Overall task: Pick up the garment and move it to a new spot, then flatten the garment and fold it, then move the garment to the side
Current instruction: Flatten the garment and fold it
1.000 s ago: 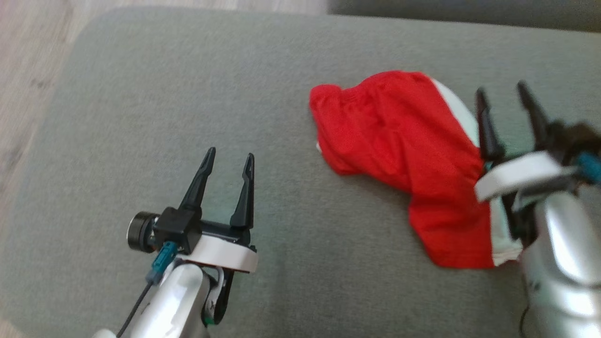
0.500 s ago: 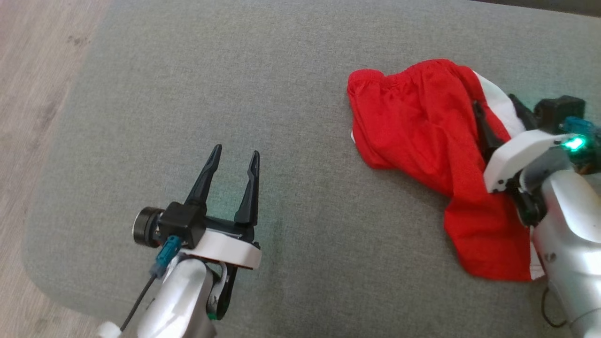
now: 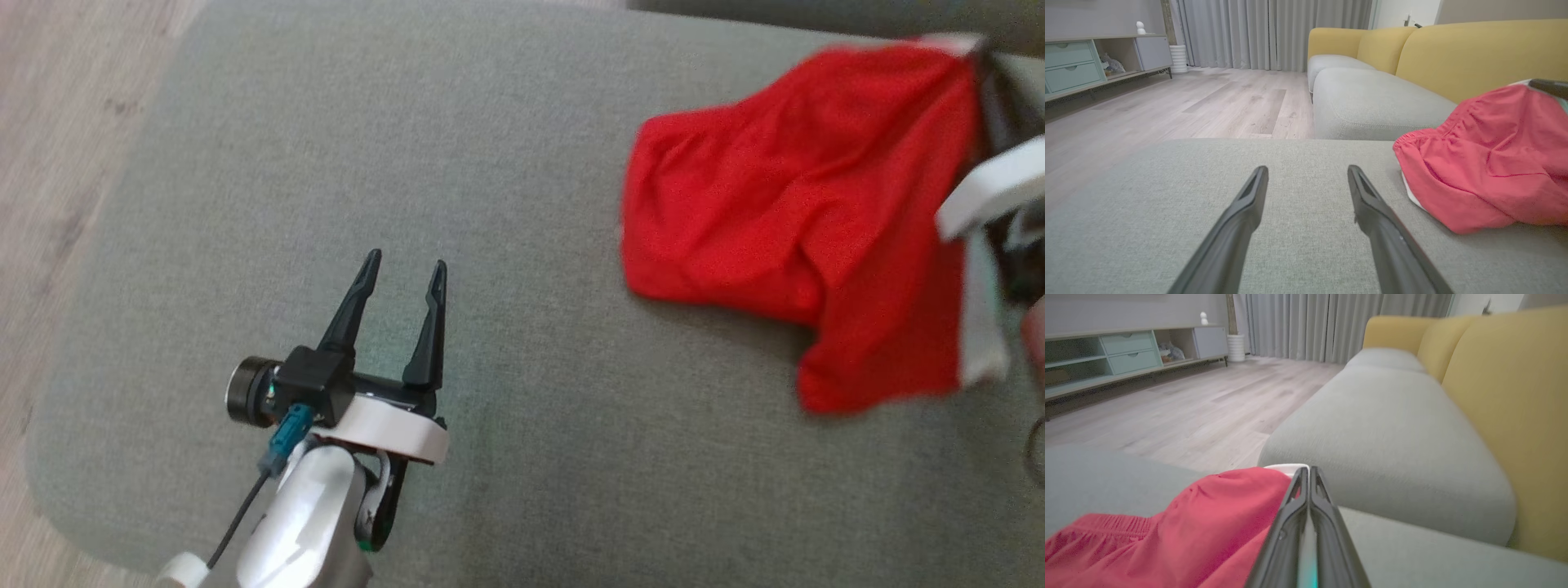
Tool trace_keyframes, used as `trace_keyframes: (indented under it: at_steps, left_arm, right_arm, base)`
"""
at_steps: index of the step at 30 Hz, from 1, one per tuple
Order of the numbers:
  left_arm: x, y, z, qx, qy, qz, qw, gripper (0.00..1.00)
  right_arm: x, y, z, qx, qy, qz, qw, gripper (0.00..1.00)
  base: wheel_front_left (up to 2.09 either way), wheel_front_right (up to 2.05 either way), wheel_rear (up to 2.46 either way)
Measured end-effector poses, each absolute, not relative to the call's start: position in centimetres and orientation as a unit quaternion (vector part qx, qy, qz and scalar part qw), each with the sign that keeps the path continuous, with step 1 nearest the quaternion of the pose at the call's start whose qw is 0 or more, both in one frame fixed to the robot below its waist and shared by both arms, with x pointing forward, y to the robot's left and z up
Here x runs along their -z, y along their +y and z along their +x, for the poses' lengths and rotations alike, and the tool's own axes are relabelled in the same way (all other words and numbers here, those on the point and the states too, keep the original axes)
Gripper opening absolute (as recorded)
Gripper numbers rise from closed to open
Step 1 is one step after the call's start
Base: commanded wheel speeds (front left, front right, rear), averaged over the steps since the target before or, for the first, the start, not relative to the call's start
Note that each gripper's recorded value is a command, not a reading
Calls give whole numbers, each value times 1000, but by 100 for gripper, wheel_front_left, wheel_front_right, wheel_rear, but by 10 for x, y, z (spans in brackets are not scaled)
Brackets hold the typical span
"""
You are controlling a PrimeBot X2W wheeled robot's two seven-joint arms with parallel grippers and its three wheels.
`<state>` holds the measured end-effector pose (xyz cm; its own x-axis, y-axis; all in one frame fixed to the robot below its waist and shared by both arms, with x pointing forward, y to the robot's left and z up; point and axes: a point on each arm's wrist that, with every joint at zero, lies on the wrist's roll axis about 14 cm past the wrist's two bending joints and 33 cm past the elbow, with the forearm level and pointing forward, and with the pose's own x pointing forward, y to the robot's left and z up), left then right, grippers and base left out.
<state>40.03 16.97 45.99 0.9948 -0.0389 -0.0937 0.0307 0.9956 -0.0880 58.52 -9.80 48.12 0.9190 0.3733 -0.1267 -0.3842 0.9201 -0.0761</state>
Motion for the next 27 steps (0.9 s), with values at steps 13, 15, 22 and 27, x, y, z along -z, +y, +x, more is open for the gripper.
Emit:
trace_keyframes:
  at_steps: [13, 15, 22, 27]
  left_arm:
    - [-475, 160, 392, 26, 25, -55, 998, 100]
    - [-477, 158, 393, 27, 21, -55, 998, 100]
    - [-475, 155, 396, 32, 24, -56, 998, 100]
    - [-471, 151, 397, 37, 31, -56, 997, 100]
  right_arm:
    - [-692, -85, 599, -212, -184, -141, 949, 0]
    - [-691, -66, 590, -237, -189, -150, 941, 0]
    - [-603, 17, 540, -360, -114, -134, 916, 0]
    - [-507, 86, 461, -468, -6, -111, 877, 0]
  base:
    - [0, 0, 0]
    - [0, 0, 0]
    - [0, 0, 0]
    - [0, 0, 0]
